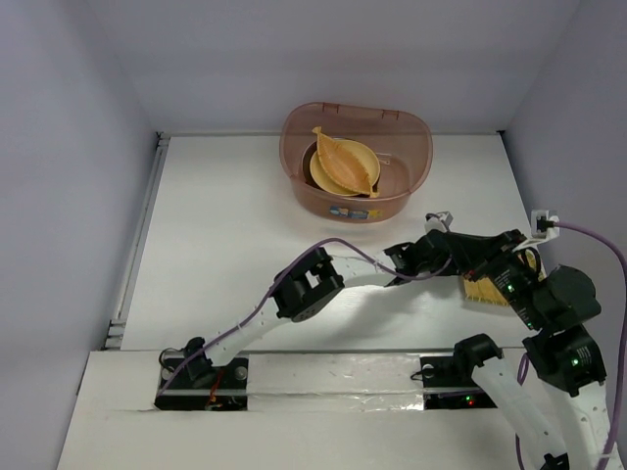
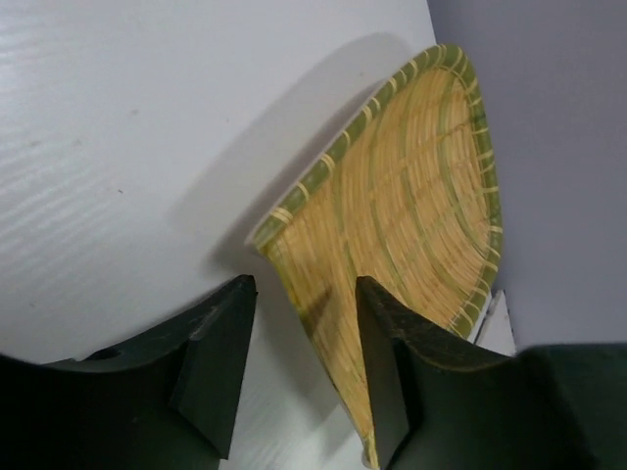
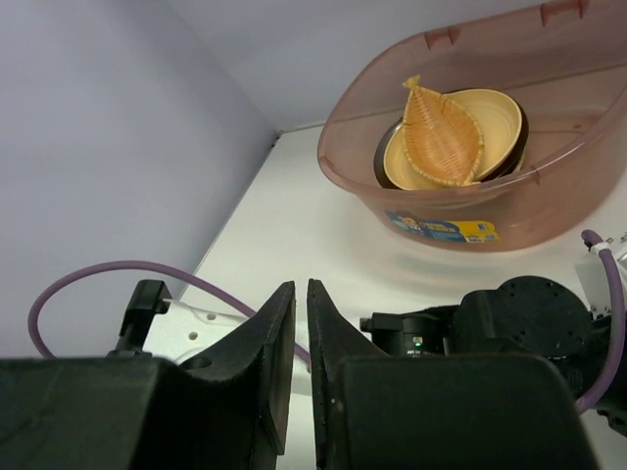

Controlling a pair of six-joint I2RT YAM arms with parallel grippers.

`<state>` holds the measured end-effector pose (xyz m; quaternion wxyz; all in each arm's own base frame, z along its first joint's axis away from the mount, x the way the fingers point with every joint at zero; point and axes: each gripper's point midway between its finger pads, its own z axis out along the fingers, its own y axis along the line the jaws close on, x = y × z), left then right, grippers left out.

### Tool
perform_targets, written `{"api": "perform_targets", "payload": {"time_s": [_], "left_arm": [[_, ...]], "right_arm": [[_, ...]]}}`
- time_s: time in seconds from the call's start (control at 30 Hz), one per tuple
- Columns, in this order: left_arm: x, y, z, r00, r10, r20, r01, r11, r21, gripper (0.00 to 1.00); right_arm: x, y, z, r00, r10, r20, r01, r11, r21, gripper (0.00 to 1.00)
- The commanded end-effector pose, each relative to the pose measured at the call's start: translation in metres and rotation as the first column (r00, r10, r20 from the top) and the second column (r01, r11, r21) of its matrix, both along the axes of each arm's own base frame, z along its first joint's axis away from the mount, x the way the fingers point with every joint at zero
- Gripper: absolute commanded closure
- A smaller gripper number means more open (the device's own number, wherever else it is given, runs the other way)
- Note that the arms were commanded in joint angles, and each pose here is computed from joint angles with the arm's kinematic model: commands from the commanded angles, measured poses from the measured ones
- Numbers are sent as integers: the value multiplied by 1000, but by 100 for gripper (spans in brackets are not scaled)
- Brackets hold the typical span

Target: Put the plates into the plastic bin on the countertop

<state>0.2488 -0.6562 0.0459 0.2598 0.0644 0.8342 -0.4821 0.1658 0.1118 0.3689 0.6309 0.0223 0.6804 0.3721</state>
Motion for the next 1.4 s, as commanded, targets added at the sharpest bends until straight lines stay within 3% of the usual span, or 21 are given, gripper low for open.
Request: {"api": "perform_targets", "payload": {"time_s": [0.0, 0.1, 0.13, 0.2, 0.37, 0.8, 1.13, 1.37], "left_arm": [[10, 12, -35, 999, 20, -25, -18, 995, 101, 58], [22, 15, -35, 999, 31, -26, -28, 995, 96, 79], [22, 13, -35, 999, 25, -23, -23, 995, 94, 92], [28, 14, -35, 999, 24, -26, -22, 996, 89, 100], [16, 30, -28, 1000, 10, -18, -9, 999, 45, 100], [-11, 118, 94, 991, 58, 118, -33, 978, -204, 100], [-15, 185, 128, 989, 105, 103, -68, 947, -315, 100], [-13, 224, 128, 983, 152, 101, -114, 943, -313, 100]], "right_arm": [[-2, 5, 15, 997, 34, 70, -35, 999, 11, 84], [-2, 6, 17, 996, 36, 76, -37, 999, 12, 84], [-2, 6, 18, 996, 36, 79, -37, 999, 16, 84], [-2, 7, 20, 996, 40, 82, -42, 999, 20, 84], [-2, 3, 15, 998, 19, 66, -19, 1000, 4, 84], [10, -7, 0, 998, -52, 45, 53, 999, -10, 84], [24, -11, -15, 994, -104, 19, 104, 995, -9, 85], [46, -7, -64, 988, -122, -91, 119, 992, -44, 84]]}}
